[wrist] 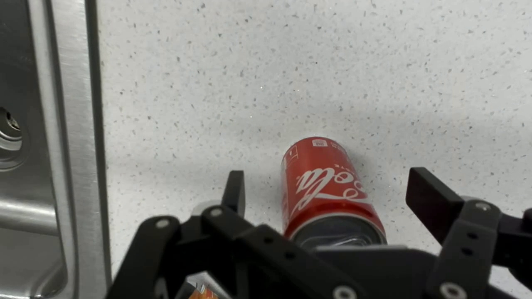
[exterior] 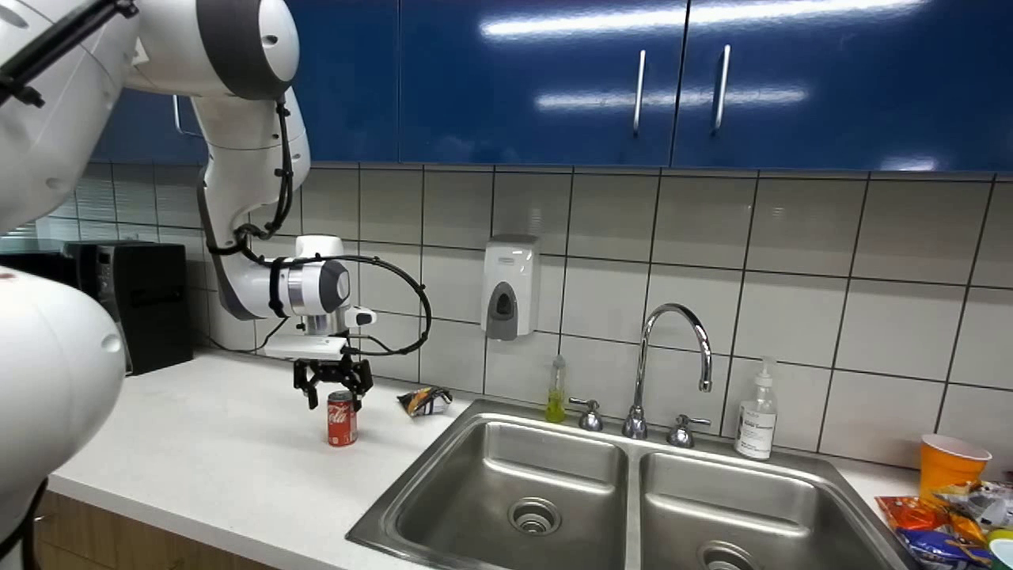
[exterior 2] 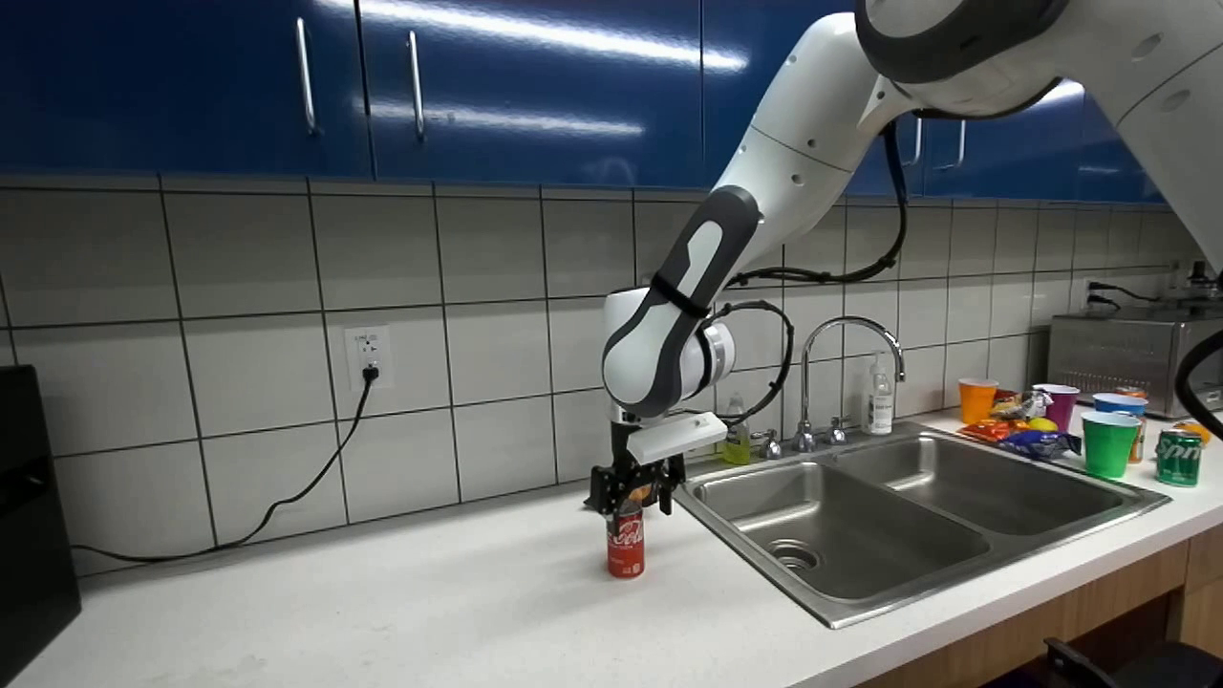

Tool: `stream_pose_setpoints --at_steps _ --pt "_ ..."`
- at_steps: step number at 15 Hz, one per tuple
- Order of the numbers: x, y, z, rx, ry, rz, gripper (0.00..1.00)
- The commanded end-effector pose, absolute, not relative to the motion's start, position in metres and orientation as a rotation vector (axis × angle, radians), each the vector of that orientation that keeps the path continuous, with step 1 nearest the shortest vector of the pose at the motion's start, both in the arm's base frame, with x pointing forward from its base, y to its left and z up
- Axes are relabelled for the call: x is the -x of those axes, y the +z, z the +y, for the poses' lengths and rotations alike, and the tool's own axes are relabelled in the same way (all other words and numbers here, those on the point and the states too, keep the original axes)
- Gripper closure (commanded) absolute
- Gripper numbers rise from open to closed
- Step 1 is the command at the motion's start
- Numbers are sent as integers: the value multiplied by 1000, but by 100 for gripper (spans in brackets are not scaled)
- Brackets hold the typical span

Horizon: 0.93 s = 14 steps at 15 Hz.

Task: Put the red can inside the left sink

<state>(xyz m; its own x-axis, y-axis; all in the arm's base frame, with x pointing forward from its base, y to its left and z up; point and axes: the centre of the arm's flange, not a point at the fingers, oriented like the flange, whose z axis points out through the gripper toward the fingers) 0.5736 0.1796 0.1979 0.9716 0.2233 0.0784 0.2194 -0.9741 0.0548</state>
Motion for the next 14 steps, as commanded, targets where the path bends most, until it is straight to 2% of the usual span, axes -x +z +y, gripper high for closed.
stream_pose_setpoints --at_steps 1,14 --pt "-587 198 182 -3058 107 358 0" --pt "-605 188 189 -3057 114 363 0"
